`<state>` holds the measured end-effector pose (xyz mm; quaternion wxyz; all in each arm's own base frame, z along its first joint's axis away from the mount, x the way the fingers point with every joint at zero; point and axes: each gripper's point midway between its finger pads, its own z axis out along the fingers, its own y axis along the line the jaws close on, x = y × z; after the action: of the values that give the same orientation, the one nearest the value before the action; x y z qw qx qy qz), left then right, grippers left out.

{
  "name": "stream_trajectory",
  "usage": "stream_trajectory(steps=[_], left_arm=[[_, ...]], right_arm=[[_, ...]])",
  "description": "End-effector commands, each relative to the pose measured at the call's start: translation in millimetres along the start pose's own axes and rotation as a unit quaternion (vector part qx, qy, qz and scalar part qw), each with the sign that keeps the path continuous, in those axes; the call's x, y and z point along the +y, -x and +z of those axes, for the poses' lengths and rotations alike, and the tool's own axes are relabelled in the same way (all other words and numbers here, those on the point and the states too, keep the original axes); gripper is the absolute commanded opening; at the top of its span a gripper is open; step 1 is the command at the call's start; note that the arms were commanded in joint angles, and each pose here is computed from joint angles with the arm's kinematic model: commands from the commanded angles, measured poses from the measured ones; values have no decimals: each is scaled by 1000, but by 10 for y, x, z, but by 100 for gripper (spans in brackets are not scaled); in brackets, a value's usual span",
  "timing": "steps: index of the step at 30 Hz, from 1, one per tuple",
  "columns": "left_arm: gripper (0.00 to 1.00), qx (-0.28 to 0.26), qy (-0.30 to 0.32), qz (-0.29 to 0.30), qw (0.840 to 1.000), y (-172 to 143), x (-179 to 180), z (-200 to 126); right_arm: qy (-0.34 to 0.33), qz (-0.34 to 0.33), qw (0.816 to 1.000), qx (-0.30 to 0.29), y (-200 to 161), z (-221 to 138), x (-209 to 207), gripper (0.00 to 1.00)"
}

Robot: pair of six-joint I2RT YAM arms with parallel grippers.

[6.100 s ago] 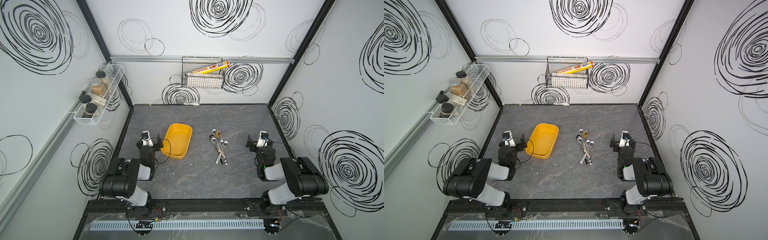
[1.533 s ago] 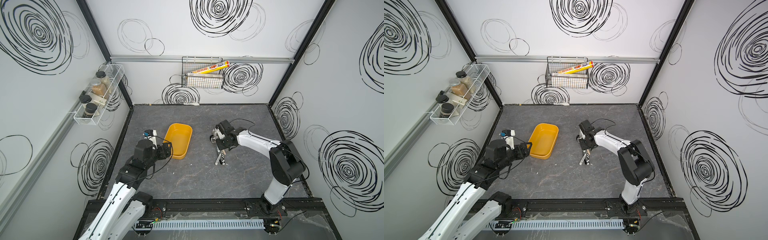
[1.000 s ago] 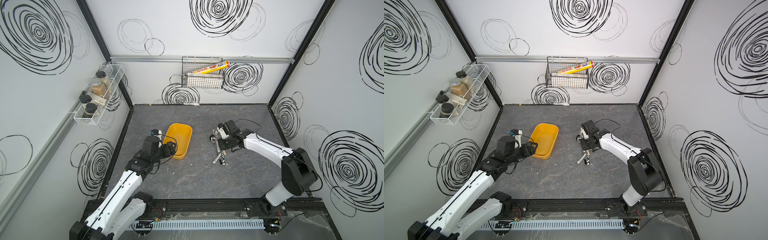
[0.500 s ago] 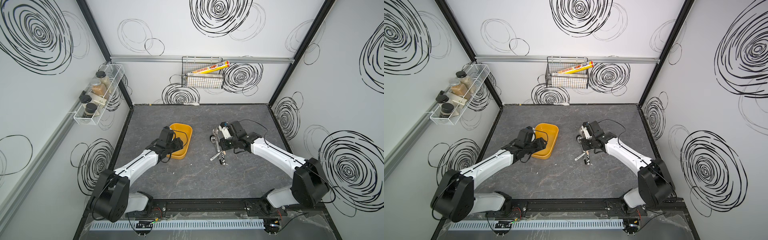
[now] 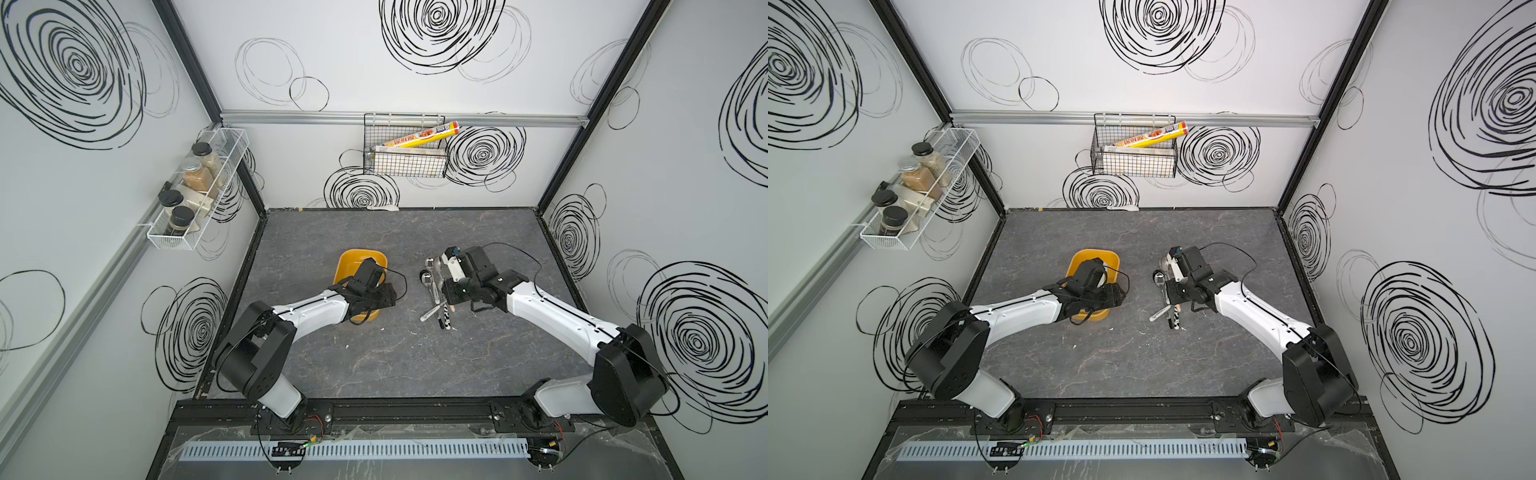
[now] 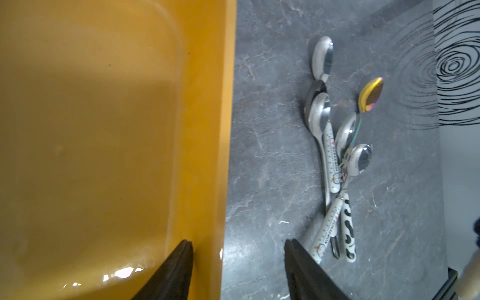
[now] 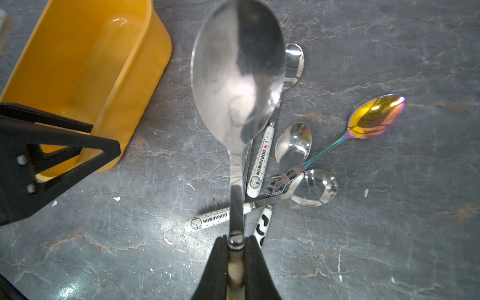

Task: Put the spoon into the storage box
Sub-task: Adjust the storage box at the center of the board, then place the spoon in the storage box.

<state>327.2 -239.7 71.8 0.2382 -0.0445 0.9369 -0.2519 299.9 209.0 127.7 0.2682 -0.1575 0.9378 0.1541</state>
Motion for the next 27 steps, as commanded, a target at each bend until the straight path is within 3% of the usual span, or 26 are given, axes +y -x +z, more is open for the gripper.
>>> stream_trajectory(steps=[1,8,11,14,18,27], left_arm=[[63,-8,-28,8,1000,48,-287,6],[63,-7,-29,19,999,29,-463,-38],[64,-31,-19,29,999,150,-477,-217],[64,-70,-3,38,997,352,-447,-520],[65,-114,8,25,993,580,-223,-1017],[67,-187,80,1,979,608,573,-1969]], right_arm=[[-6,4,1000,-15,41,-39,-25,0],[-3,4,1000,-10,40,-17,-11,0],[8,5,1000,-3,54,-24,39,0],[65,24,998,4,92,-61,250,0],[159,68,985,16,121,-54,658,0],[195,84,977,28,392,270,1448,0]])
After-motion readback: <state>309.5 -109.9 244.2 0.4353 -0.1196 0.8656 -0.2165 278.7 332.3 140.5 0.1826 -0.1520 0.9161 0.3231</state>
